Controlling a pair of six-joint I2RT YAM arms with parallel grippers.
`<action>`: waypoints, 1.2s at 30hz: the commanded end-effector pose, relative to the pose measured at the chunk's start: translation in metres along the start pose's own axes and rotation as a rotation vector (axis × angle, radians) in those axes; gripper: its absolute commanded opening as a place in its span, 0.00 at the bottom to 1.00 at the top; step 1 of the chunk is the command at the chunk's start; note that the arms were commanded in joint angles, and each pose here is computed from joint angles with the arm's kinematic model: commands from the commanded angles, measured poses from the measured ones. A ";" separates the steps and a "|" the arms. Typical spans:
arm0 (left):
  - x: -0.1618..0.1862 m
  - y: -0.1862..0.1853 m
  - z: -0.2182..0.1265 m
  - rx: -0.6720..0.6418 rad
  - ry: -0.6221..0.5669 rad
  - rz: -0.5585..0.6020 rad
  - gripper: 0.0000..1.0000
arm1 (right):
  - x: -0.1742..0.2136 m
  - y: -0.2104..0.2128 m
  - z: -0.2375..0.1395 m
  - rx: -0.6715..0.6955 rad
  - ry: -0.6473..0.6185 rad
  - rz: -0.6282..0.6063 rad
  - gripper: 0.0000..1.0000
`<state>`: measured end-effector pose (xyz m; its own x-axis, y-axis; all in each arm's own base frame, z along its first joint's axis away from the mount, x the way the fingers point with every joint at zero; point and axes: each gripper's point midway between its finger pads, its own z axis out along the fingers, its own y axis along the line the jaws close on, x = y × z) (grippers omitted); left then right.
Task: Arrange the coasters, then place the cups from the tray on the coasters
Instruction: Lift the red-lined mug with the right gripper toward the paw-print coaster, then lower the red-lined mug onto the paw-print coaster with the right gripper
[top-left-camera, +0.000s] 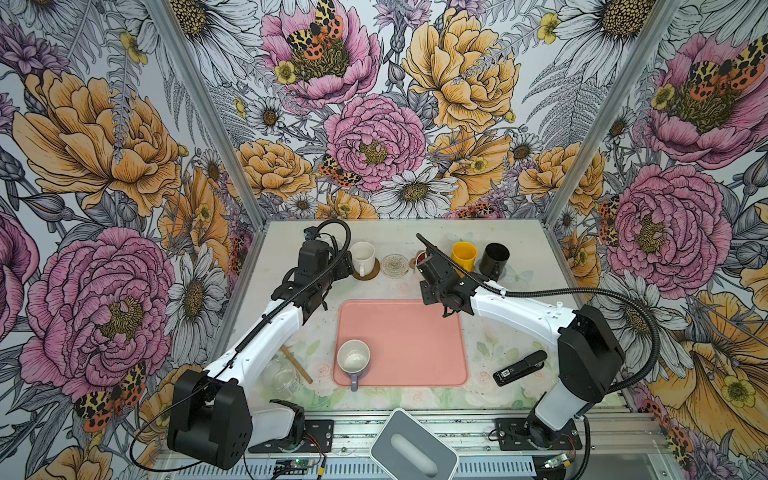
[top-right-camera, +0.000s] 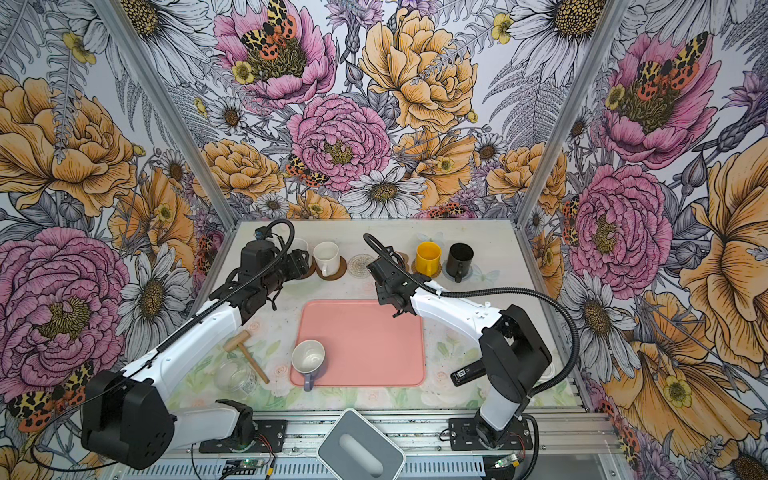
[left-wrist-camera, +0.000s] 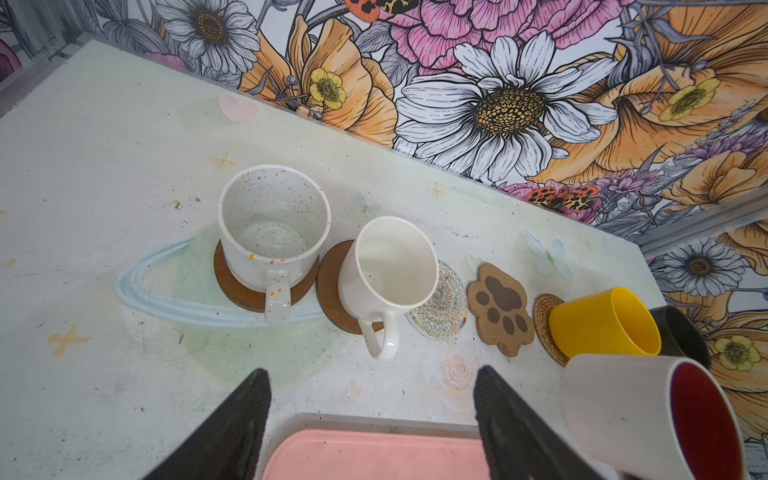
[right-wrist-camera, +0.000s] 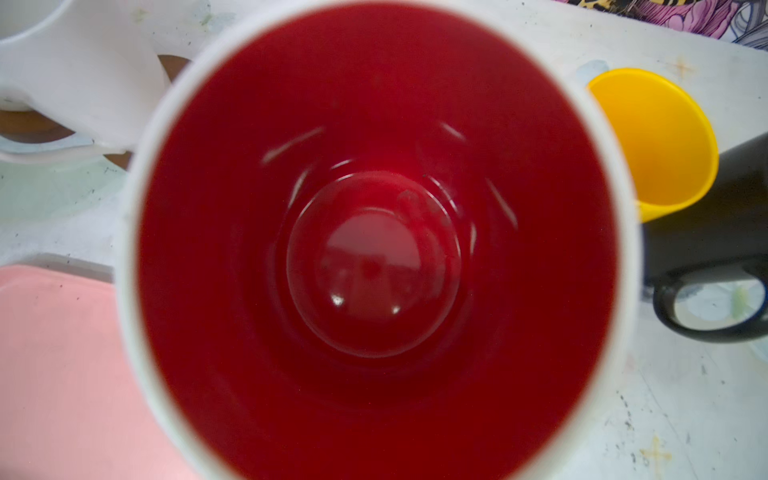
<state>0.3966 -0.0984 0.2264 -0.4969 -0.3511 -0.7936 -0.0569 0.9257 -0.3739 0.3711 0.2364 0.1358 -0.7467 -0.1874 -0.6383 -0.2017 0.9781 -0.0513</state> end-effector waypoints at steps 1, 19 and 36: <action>-0.009 -0.001 0.001 0.002 -0.012 0.009 0.79 | -0.057 0.006 -0.006 -0.036 -0.146 0.025 0.00; -0.008 0.004 0.007 -0.015 -0.003 0.011 0.79 | -0.093 -0.008 0.063 -0.042 -0.108 0.091 0.00; -0.008 0.007 0.006 -0.025 -0.004 0.005 0.79 | -0.080 -0.023 0.103 -0.014 -0.043 0.140 0.00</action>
<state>0.4015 -0.0938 0.2173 -0.5134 -0.3512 -0.7830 -0.0801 0.9280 -0.3638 0.4773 0.2299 0.0798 -0.8020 -0.1001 -0.5889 -0.1251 0.9921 0.0018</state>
